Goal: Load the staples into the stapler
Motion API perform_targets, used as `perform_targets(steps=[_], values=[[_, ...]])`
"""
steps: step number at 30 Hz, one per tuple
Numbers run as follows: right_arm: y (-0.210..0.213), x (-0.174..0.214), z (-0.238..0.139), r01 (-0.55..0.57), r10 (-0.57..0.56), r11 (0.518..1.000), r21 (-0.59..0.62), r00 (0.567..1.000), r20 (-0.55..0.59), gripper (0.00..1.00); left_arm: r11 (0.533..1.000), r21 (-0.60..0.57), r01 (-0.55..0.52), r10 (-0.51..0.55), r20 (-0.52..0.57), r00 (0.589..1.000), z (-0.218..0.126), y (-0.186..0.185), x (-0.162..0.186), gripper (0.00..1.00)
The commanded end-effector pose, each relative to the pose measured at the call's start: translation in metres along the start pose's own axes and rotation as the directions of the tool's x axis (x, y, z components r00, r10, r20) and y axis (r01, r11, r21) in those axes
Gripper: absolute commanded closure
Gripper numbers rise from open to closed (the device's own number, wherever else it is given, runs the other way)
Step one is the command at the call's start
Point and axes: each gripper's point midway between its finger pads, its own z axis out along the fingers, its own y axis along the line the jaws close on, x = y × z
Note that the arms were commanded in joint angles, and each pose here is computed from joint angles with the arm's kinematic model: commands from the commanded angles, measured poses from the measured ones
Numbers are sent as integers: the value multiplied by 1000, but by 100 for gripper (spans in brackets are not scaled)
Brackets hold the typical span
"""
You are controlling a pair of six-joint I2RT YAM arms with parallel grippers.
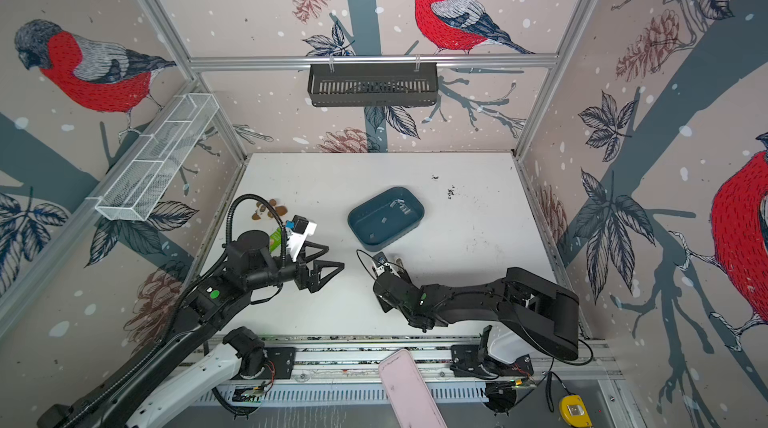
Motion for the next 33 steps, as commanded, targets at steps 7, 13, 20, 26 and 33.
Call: perform_targets(steps=[7, 13, 20, 26, 33], values=[[-2, -4, -7, -22, 22, 1000, -8, 999, 28, 90, 1000, 8, -22, 22, 13, 1000, 0, -1, -3, 2], [-6, 0, -8, -17, 17, 1000, -10, 1000, 16, 90, 1000, 8, -21, 21, 11, 1000, 1, -1, -3, 2], [0, 2, -2, -9, 9, 1000, -30, 1000, 3, 90, 1000, 8, -22, 22, 13, 1000, 0, -1, -3, 2], [1, 3, 0, -9, 9, 1000, -29, 1000, -3, 90, 1000, 7, -22, 22, 13, 1000, 0, -1, -3, 2], [2, 5, 1, -9, 9, 999, -31, 1000, -7, 90, 1000, 8, -21, 20, 11, 1000, 1, -1, -3, 2]])
